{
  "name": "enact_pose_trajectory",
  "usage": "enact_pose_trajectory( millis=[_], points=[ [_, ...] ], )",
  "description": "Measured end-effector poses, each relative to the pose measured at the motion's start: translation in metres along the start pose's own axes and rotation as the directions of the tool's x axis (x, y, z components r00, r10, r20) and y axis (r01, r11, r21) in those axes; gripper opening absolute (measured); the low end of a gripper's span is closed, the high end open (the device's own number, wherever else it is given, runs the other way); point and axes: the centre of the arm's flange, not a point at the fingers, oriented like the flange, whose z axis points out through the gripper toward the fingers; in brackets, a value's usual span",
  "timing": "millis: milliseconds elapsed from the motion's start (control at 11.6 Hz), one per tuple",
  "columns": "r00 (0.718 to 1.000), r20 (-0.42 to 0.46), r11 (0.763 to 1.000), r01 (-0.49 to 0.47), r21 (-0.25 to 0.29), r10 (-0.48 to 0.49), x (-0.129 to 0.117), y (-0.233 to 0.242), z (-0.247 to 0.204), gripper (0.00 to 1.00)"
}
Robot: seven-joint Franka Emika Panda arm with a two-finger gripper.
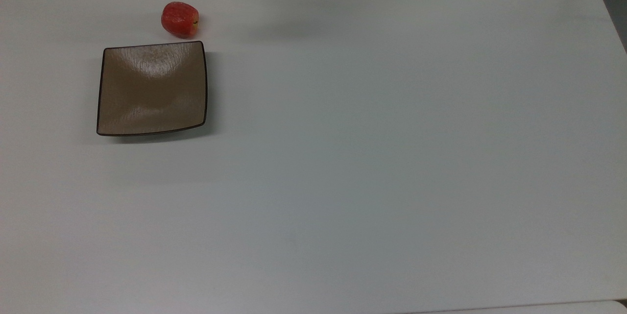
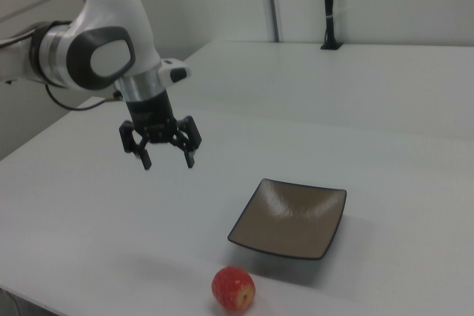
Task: Apples placed on a ceramic plate
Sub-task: 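Move the open gripper toward the red apple beside the plate, then lower the gripper around the red apple and close on it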
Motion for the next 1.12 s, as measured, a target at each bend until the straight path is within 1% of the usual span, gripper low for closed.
enact_pose_trajectory(
  millis=[86, 172, 258, 344, 430, 603, 689, 861, 947, 1119],
  points=[
    [0.997, 0.026, 0.998, 0.068, -0.013, -0.068, -0.019, 0.007, 0.009, 1.0],
    [0.985, 0.069, 0.987, 0.159, -0.033, -0.157, -0.037, 0.017, 0.019, 1.0],
    [0.963, 0.118, 0.967, 0.249, -0.045, -0.243, -0.052, 0.029, 0.029, 1.0],
    [0.934, 0.157, 0.942, 0.333, -0.048, -0.322, -0.064, 0.043, 0.039, 1.0],
    [0.903, 0.174, 0.912, 0.406, -0.052, -0.392, -0.073, 0.056, 0.049, 1.0],
    [0.845, 0.192, 0.851, 0.52, -0.074, -0.5, -0.082, 0.066, 0.072, 1.0],
    [0.821, 0.204, 0.826, 0.557, -0.088, -0.533, -0.085, 0.069, 0.085, 1.0],
    [0.778, 0.247, 0.788, 0.61, -0.08, -0.578, -0.087, 0.074, 0.116, 1.0],
    [0.762, 0.262, 0.776, 0.627, -0.071, -0.592, -0.084, 0.077, 0.13, 1.0],
    [0.738, 0.284, 0.76, 0.648, -0.044, -0.612, -0.08, 0.079, 0.151, 1.0]
  ],
)
